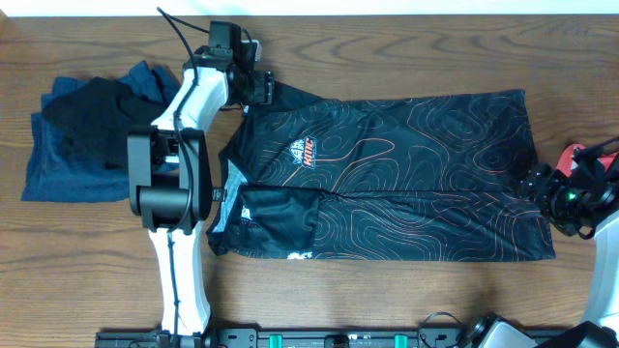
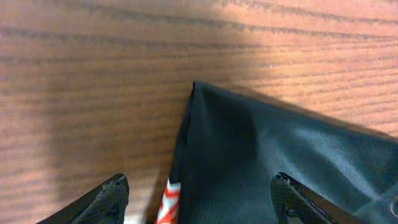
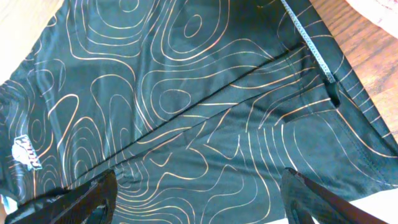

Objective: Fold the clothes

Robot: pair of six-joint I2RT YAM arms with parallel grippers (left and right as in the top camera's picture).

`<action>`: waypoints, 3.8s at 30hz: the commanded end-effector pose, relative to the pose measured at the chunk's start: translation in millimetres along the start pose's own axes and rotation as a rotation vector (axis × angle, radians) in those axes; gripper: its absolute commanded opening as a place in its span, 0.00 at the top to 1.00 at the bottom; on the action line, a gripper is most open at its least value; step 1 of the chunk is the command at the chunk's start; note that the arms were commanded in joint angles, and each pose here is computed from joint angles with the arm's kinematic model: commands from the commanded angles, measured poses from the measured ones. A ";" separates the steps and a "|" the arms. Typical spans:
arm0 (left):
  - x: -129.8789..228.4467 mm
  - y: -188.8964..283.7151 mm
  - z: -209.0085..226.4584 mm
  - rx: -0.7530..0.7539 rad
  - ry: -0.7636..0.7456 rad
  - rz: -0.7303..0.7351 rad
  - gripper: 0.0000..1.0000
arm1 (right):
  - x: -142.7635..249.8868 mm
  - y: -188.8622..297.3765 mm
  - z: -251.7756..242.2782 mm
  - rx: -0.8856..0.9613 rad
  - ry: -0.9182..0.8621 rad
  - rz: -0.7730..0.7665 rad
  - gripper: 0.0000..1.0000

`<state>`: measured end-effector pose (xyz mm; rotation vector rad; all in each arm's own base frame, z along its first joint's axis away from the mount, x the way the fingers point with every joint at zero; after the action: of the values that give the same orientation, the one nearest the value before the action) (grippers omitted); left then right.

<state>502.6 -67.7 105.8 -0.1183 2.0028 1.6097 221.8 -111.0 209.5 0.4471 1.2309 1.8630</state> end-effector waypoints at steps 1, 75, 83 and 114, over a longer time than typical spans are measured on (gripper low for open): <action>-10.0 -0.7 -1.6 0.011 -0.023 -0.043 0.25 | -1.3 3.3 5.5 -0.020 0.027 -0.006 0.18; -12.8 70.4 -31.6 0.022 0.099 0.030 0.94 | -146.5 -222.9 78.5 -0.055 0.361 -0.407 0.29; -12.6 70.3 -31.6 0.022 0.099 0.031 0.94 | -147.0 -223.8 82.6 -0.054 0.334 -0.435 0.58; 3.1 91.8 -39.3 0.039 0.127 0.142 0.94 | -130.5 -97.8 85.6 0.199 0.196 -0.444 0.99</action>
<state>453.8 -81.3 170.8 -0.0437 2.2051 1.6870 411.0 -146.3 158.7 0.0853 1.4840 1.4995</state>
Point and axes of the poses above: each gripper's point midway between its finger pads, its own y axis back along the fingers, its own z axis along the line the jaws close on, x = y × z, the point moved 10 cm from there along y, back along the fingers, and after that the axes turned 15 degrees about -y, right-handed, at the moved point
